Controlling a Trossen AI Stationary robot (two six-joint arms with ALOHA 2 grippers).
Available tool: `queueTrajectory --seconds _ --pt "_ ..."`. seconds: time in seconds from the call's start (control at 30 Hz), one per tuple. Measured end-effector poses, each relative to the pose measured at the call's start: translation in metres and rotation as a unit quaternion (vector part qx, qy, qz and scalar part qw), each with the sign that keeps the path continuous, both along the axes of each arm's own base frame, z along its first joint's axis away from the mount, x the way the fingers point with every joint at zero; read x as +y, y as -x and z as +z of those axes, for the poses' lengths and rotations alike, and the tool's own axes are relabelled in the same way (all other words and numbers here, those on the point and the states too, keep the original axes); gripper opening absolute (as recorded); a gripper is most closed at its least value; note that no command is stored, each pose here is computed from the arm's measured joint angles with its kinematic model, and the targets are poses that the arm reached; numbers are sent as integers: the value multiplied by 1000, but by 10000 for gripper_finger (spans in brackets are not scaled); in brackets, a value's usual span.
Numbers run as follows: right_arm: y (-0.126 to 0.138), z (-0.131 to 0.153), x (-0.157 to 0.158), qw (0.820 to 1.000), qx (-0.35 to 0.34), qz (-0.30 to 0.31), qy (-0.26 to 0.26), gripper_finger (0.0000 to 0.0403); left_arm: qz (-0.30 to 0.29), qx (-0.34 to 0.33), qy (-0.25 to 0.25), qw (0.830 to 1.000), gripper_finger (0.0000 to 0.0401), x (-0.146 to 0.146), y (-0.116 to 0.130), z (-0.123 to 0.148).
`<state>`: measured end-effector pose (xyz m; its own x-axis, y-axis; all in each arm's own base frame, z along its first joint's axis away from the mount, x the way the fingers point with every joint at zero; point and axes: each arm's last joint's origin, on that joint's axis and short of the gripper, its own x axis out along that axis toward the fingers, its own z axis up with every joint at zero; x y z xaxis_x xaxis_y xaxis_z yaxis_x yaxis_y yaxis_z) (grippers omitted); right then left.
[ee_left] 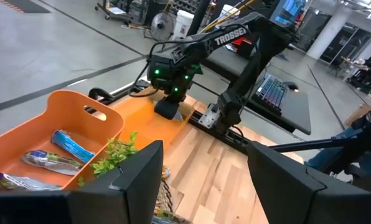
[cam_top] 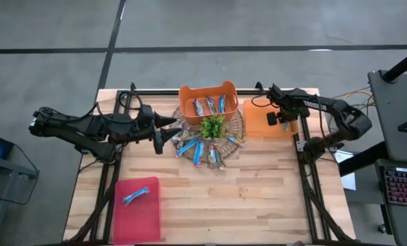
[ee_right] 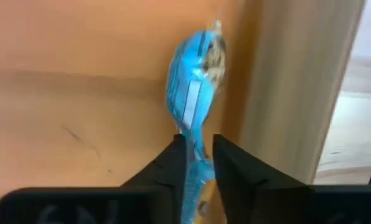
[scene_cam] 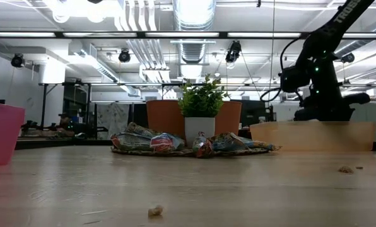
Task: Pick and place Granola Bars by type
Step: Put the orange granola bar into the orange bin
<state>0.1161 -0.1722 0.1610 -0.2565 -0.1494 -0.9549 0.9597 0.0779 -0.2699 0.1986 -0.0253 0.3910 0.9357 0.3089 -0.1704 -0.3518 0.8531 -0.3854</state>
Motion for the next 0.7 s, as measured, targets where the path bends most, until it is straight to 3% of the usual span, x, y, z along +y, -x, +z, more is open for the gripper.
queueTrajectory --seconds 0.17,0.4,0.7 --pt "4 17 3 998 -12 1 54 136 -9 1 0 1000 216 -1 0 0" --pt "11 51 16 987 -90 9 132 191 -7 2 -6 1000 216 0 0 0" --pt "23 94 50 948 -241 52 201 223 6 5 -18 1000 216 1 0 0"
